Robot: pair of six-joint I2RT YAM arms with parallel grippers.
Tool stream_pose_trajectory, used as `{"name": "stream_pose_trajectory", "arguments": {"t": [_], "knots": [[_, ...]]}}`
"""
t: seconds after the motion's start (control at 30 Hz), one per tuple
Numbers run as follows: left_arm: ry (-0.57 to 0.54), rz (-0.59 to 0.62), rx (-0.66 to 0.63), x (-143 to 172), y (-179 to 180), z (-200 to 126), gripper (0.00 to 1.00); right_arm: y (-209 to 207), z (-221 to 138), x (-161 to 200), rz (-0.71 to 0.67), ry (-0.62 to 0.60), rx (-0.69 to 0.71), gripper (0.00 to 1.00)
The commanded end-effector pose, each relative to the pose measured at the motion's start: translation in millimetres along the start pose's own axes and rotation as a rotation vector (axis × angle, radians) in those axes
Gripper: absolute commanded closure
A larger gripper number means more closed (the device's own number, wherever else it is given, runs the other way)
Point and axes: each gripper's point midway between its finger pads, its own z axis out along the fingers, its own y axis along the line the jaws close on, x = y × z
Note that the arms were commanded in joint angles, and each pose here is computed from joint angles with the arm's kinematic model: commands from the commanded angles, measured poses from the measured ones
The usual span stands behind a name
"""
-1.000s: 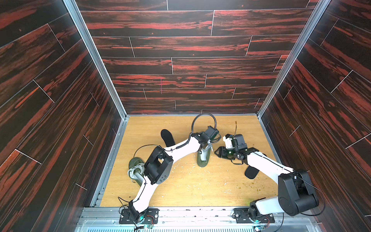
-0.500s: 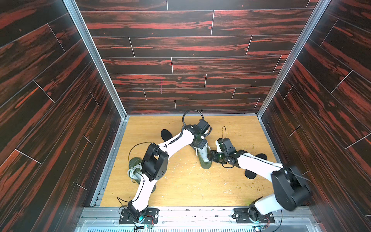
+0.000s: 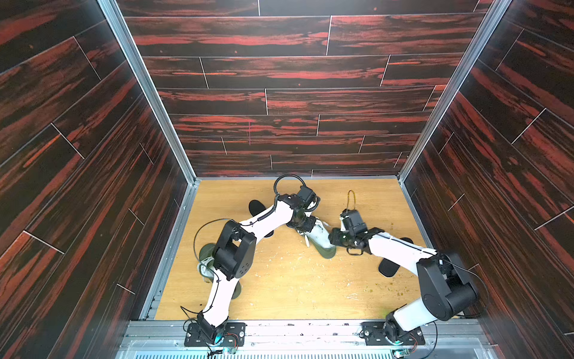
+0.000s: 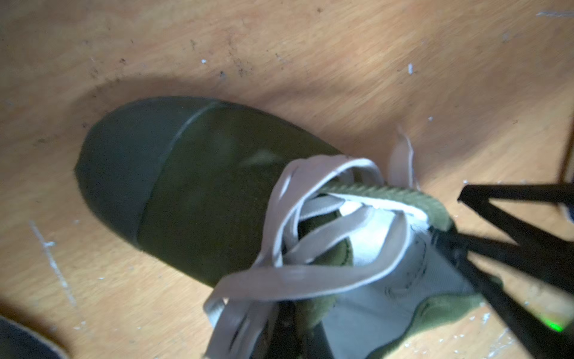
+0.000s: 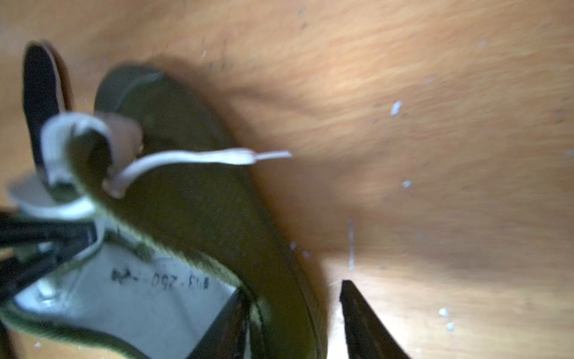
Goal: Insert the insole into the shoe
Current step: Adjust the shoe at the center of the board, then move the insole to the center of the board.
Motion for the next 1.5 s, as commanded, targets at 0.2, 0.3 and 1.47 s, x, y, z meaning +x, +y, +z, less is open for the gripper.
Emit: {"name": "stream_pose_trajectory", "arguments": {"t": [0.2, 0.3, 1.47], "knots": [[-0.037, -0.039, 0.08, -10, -7, -17, 1.0, 9, -12, 1, -0.033, 0.034, -0.13, 0.51], [-0.049, -0.046, 0.074, -15, -7, -19, 1.0, 24, -21, 0, -0.07, 0.04, -0.181, 0.49], [-0.432, -0.266, -0.375, -28, 74, -156, 0.3, -170, -119, -4, 0.417, -0.041, 0.356, 0.37]]}}
